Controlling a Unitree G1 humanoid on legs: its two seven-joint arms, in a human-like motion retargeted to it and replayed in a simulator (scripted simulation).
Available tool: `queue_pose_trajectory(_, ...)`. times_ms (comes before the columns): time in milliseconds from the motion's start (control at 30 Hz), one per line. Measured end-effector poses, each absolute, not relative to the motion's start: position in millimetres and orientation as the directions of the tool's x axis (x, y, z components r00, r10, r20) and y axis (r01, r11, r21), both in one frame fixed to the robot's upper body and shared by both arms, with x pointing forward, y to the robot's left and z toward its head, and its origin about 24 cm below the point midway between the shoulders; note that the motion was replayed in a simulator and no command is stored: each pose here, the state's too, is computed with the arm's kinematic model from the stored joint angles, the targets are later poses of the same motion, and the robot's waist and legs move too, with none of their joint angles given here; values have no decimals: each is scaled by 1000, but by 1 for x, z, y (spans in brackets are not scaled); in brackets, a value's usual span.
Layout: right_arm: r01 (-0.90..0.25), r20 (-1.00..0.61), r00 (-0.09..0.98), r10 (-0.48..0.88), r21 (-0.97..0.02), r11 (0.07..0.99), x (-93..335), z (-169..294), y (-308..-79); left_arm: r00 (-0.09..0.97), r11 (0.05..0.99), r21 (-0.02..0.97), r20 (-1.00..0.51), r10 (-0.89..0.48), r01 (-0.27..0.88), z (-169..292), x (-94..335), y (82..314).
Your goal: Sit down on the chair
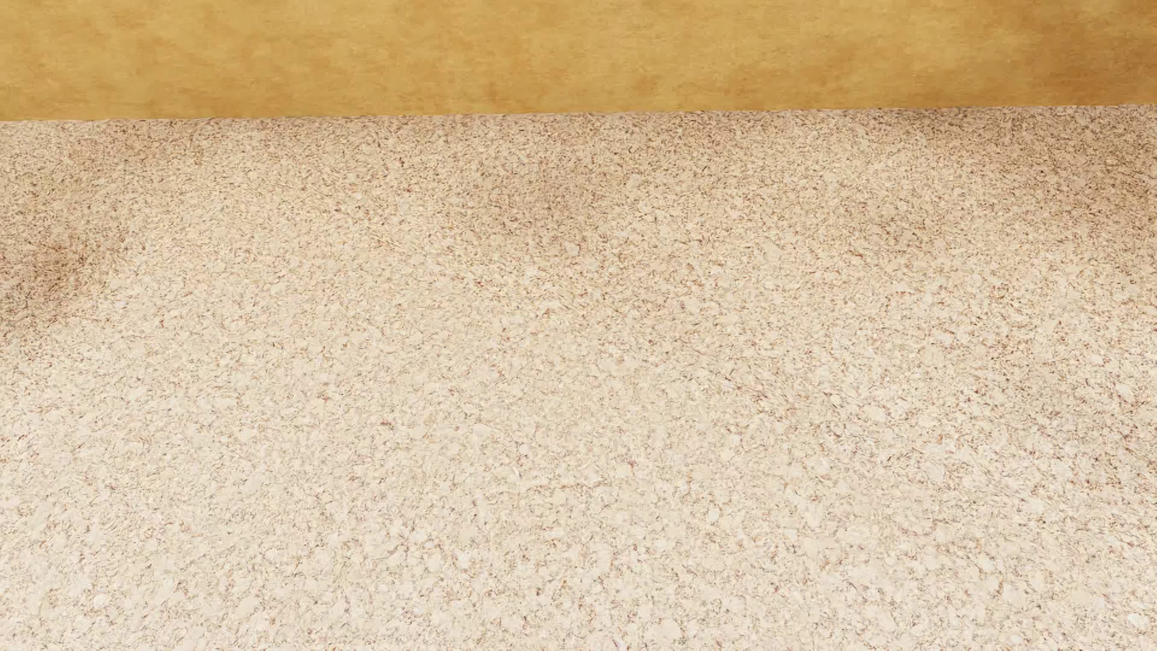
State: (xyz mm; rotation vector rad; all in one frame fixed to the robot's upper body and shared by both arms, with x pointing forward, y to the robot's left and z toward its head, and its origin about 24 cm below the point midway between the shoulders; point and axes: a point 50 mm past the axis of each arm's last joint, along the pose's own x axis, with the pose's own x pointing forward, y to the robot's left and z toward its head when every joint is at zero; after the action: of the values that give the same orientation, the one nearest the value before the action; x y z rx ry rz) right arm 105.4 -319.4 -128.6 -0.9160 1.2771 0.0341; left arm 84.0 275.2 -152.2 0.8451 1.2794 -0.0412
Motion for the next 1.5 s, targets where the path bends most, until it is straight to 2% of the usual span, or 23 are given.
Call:
queue_pose_trajectory(167, -497, -823, 362, -437, -567, 657, 109, -129, -316, 310, 707, 508, -861, 403, 493, -153, 80, 274)
queue_pose_trajectory(400, -550, -847, 371, -382, -532, 644, 108, -132, -308, 385, 693, 552, -830, 403, 464, -148, 102, 274)
queue_pose_trajectory(500, -609, -850, 367, -378, -526, 593, 106, -128, -317, 423, 697, 541, -831, 360, 470, -149, 112, 261)
queue_pose_trajectory(567, -589, -835, 378, -401, -551, 592, 108, -123, -325, 419, 692, 515, -848, 325, 506, -151, 112, 256)
queue_pose_trajectory(767, -572, -828, 381, -411, -561, 599, 101, -122, -330, 358, 715, 490, -868, 344, 499, -152, 94, 270)
queue_pose_trajectory(900, -585, -822, 420, -385, -569, 578, 110, -123, -323, 391, 714, 509, -853, 345, 482, -149, 98, 275)
queue_pose_trajectory(933, -505, -800, 399, -448, -599, 622, 97, -125, -326, 297, 741, 471, -881, 368, 479, -153, 78, 276)
queue_pose_trajectory(1067, -436, -780, 424, -461, -622, 651, 98, -125, -323, 288, 701, 453, -892, 349, 551, -155, 68, 274)
queue_pose_trajectory(1133, -446, -787, 420, -453, -613, 652, 101, -124, -325, 286, 706, 456, -890, 355, 541, -154, 68, 276)
queue_pose_trajectory(1233, -408, -788, 433, -437, -604, 685, 106, -129, -311, 292, 687, 487, -873, 390, 539, -150, 73, 287)
queue_pose_trajectory(1333, -452, -814, 440, -380, -566, 689, 111, -131, -302, 330, 642, 505, -863, 383, 576, -145, 88, 291)
queue_pose_trajectory(1500, -440, -821, 410, -396, -559, 703, 106, -130, -309, 423, 591, 536, -843, 332, 603, -140, 119, 281)
